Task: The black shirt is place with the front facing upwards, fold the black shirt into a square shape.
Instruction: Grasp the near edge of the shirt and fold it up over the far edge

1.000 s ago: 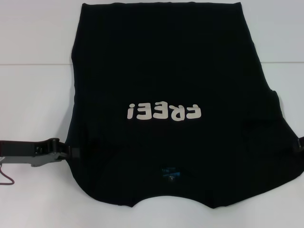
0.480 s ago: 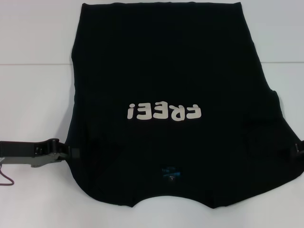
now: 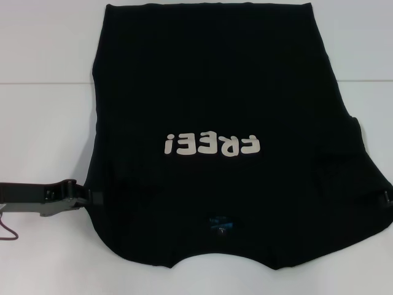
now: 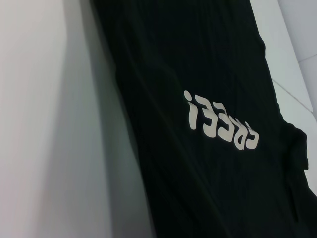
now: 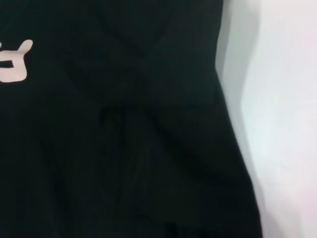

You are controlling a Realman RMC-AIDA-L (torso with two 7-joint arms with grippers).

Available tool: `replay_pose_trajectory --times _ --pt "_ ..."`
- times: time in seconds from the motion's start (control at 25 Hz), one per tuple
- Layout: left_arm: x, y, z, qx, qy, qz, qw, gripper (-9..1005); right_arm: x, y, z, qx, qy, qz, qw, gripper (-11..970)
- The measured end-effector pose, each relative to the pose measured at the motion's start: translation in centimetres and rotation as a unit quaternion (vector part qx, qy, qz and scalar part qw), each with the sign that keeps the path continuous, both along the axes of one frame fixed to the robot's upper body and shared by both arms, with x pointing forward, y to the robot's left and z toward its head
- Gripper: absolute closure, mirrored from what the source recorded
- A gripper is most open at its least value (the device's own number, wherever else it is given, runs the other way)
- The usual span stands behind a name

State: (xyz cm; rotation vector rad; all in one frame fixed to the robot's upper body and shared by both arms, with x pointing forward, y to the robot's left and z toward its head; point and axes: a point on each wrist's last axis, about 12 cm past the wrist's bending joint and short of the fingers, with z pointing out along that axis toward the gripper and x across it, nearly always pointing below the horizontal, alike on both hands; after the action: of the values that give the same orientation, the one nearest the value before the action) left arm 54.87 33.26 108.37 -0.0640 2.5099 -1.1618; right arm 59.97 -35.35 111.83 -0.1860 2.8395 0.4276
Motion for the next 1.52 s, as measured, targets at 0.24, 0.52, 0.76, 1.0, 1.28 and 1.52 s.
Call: replay_pose_trajectory --times 0.24,0.52,0.76,1.0,1.28,1.52 --pt "0.0 0.0 0.0 -0.002 -0.002 0.001 1.000 948 0.1 0.5 -0.1 0.001 0.001 0.006 1.000 45" --pt "0.0 0.0 0.0 -0.002 -0.003 0.001 1.000 947 0.0 0.8 -0.3 0.001 0.003 0.010 1.000 45" --pt "0.0 0.1 0.1 -0.002 -0.003 0.001 1.000 946 0.0 1.2 -0.4 0.003 0.004 0.016 1.000 45" --pt "0.0 0.1 0.1 -0.002 -0.003 0.000 1.000 945 0.1 1.8 -0.5 0.007 0.005 0.024 1.000 45" --pt "0.0 0.0 0.1 -0.003 -0.003 -0.002 1.000 944 0.1 2.8 -0.7 0.011 0.007 0.035 0.999 45" --pt "-0.1 0.0 0.1 -0.005 -0.003 -0.003 1.000 943 0.3 3.6 -0.8 0.015 0.009 0.046 0.999 45"
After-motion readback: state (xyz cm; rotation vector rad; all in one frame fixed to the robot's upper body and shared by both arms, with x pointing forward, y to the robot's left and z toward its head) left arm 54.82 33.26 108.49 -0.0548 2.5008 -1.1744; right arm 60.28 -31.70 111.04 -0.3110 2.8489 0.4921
